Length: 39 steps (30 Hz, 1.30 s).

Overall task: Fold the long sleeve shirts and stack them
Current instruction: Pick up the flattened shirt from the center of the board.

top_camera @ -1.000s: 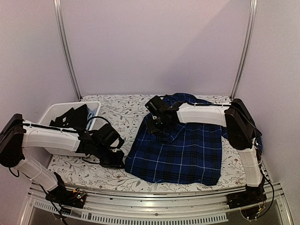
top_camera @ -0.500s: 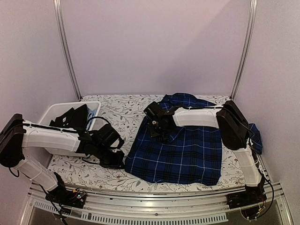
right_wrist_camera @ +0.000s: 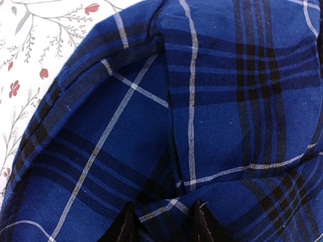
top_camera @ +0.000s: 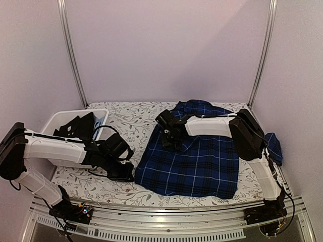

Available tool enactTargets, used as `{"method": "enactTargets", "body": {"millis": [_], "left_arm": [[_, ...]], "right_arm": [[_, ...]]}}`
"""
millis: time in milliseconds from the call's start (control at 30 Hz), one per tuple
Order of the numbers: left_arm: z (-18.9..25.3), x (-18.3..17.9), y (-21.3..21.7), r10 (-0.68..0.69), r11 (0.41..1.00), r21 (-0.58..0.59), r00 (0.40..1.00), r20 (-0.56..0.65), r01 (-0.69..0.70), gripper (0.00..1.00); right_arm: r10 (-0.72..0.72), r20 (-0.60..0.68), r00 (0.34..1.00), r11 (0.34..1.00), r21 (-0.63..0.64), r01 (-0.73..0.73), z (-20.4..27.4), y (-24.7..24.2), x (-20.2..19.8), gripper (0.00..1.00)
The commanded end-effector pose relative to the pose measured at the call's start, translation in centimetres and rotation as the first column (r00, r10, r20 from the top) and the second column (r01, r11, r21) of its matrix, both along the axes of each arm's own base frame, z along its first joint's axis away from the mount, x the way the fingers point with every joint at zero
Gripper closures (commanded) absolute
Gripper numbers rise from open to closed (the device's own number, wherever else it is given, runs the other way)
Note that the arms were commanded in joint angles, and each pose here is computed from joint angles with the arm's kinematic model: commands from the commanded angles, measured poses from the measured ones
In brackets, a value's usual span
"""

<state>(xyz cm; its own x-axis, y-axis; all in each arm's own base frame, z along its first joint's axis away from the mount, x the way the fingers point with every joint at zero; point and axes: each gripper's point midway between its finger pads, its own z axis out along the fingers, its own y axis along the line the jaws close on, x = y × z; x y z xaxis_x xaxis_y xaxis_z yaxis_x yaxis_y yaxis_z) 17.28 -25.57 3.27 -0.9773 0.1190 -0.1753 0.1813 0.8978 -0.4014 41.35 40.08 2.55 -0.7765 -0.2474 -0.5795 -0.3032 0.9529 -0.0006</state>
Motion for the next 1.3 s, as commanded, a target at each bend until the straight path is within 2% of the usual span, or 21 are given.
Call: {"method": "enactTargets", "body": {"millis": [0,200,333,433,667,933,1133,1200,1267], "left_arm": [[0.3,0.0,-0.2,-0.019,1.0,0.009,1.0,0.019,0.019,1.0],[0.4,0.1,-0.1,-0.022,1.0,0.012,0.999,0.026,0.022,1.0],[0.8,0.6,-0.2,-0.016,1.0,0.014,0.999,0.045,0.015,1.0],[1.3,1.4,-0.3,-0.003,1.0,0.006,0.998,0.066,0.003,0.92],[1.6,2.6,-0.8,0.009,0.999,-0.034,0.997,0.077,-0.007,0.64],[0.0,3.0,-1.7,-0.006,0.998,-0.055,0.999,0.053,0.009,0.48],[-1.3,4.3,-3.0,0.014,0.996,-0.083,0.999,0.051,-0.01,0.48],[-1.6,4.5,-3.5,0.024,0.995,-0.099,0.999,0.043,-0.019,0.56],[-1.7,4.7,-3.9,0.027,0.994,-0.108,0.999,0.034,-0.023,0.74]], "right_arm": [[-0.037,0.067,0.997,0.998,0.043,0.034,3.7,-0.1,1.4,0.74],[-0.046,0.103,0.994,0.997,0.067,0.039,6.4,-0.3,1.7,0.92],[-0.054,0.134,0.989,0.995,0.087,0.043,8.9,-0.7,1.9,0.97],[-0.063,0.157,0.986,0.994,0.097,0.048,10.9,-1.2,1.9,0.99],[-0.114,0.207,0.972,0.991,0.096,0.095,14.7,-5.0,1.8,1.0],[-0.191,0.312,0.931,0.98,0.118,0.162,20.6,-11.0,3.2,1.0],[-0.181,0.344,0.921,0.982,0.114,0.151,21.9,-12.2,3.8,1.0],[-0.192,0.347,0.918,0.98,0.111,0.163,22.0,-12.9,4.2,1.0],[-0.206,0.349,0.914,0.978,0.108,0.179,22.1,-13.9,4.6,1.0]]}}
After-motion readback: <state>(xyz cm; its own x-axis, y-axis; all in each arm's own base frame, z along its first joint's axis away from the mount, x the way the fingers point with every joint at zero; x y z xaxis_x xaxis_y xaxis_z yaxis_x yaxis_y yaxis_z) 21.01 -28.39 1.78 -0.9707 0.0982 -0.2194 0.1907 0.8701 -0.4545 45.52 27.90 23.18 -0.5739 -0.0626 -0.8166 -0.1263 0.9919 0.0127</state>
